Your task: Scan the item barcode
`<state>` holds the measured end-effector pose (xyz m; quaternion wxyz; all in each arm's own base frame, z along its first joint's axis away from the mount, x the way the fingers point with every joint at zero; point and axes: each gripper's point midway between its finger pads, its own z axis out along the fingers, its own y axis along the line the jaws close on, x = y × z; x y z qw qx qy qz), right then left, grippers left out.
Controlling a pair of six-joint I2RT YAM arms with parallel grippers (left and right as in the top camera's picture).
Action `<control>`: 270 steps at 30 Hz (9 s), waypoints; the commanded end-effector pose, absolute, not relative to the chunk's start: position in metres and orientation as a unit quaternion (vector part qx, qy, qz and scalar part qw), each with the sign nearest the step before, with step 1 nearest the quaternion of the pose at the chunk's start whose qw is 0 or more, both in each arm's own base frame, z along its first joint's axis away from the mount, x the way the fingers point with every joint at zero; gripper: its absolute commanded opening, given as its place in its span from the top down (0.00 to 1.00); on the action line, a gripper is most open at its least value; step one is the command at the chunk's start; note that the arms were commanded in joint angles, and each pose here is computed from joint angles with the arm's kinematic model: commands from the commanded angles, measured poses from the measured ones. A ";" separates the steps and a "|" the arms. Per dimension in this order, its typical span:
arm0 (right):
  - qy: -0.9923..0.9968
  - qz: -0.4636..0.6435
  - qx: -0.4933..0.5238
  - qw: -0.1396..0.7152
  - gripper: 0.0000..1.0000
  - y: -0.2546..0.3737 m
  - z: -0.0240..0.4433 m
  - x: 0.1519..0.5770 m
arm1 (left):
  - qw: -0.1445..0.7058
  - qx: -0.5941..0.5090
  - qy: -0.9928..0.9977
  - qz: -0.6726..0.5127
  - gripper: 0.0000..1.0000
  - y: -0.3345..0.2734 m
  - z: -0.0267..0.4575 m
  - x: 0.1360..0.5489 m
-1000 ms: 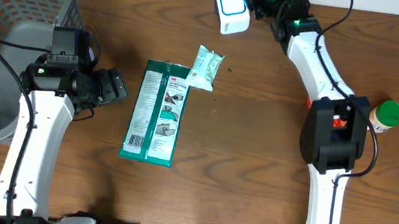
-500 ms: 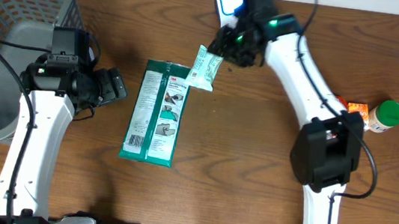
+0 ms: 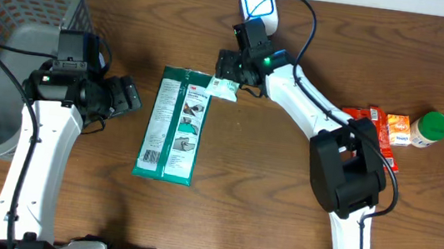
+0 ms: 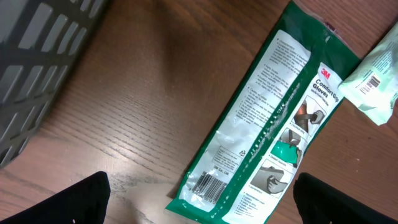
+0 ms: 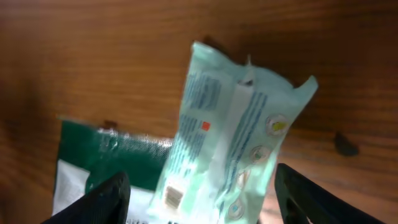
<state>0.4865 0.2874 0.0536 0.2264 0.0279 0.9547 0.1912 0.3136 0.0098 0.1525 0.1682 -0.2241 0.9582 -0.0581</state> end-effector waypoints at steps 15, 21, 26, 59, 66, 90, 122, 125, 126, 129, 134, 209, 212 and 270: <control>0.940 0.228 0.096 0.236 0.31 0.263 0.015 0.490 | 0.171 -0.224 0.958 -0.053 0.05 0.012 0.154 0.313; 0.936 0.237 0.084 0.245 0.33 0.275 0.010 0.484 | 0.171 -0.224 0.958 -0.053 0.05 0.012 0.154 0.313; 0.942 0.202 0.084 0.253 0.36 0.275 0.004 0.478 | 0.171 -0.224 0.958 -0.053 0.05 0.012 0.154 0.313; 0.952 0.140 -0.063 0.266 0.36 0.236 0.046 0.471 | 0.171 -0.224 0.958 -0.053 0.05 0.012 0.154 0.313; 0.940 0.135 -0.153 0.272 0.30 0.238 0.040 0.473 | 0.171 -0.224 0.958 -0.053 0.05 0.012 0.154 0.313; 0.966 0.107 -0.124 0.198 0.47 0.230 -0.010 0.449 | 0.171 -0.224 0.958 -0.053 0.05 0.012 0.154 0.313; 0.986 -0.093 0.093 0.104 0.86 -0.060 0.107 0.342 | 0.171 -0.224 0.958 -0.053 0.05 0.012 0.154 0.313; 0.982 -0.106 0.103 0.120 0.82 -0.070 0.091 0.345 | 0.171 -0.224 0.958 -0.053 0.05 0.012 0.154 0.313; 0.981 -0.106 0.105 0.124 0.81 -0.070 0.088 0.346 | 0.171 -0.224 0.958 -0.053 0.05 0.012 0.154 0.313; 0.980 -0.106 0.105 0.129 0.62 -0.070 0.081 0.347 | 0.171 -0.224 0.958 -0.053 0.05 0.012 0.154 0.313; 0.981 -0.102 0.105 0.127 0.17 -0.069 0.079 0.346 | 0.171 -0.224 0.958 -0.053 0.05 0.012 0.154 0.313; 0.929 0.359 -0.075 0.041 0.39 0.279 0.016 0.335 | -0.046 -0.079 0.992 -0.085 0.91 -0.086 -0.030 0.308; 0.926 0.372 -0.064 0.020 0.38 0.284 0.003 0.332 | -0.040 -0.069 0.993 -0.086 0.91 -0.096 -0.030 0.309; 0.908 0.094 -0.195 0.358 0.99 0.217 0.317 0.432 | 0.262 -0.134 0.954 -0.062 0.13 -0.033 0.161 0.363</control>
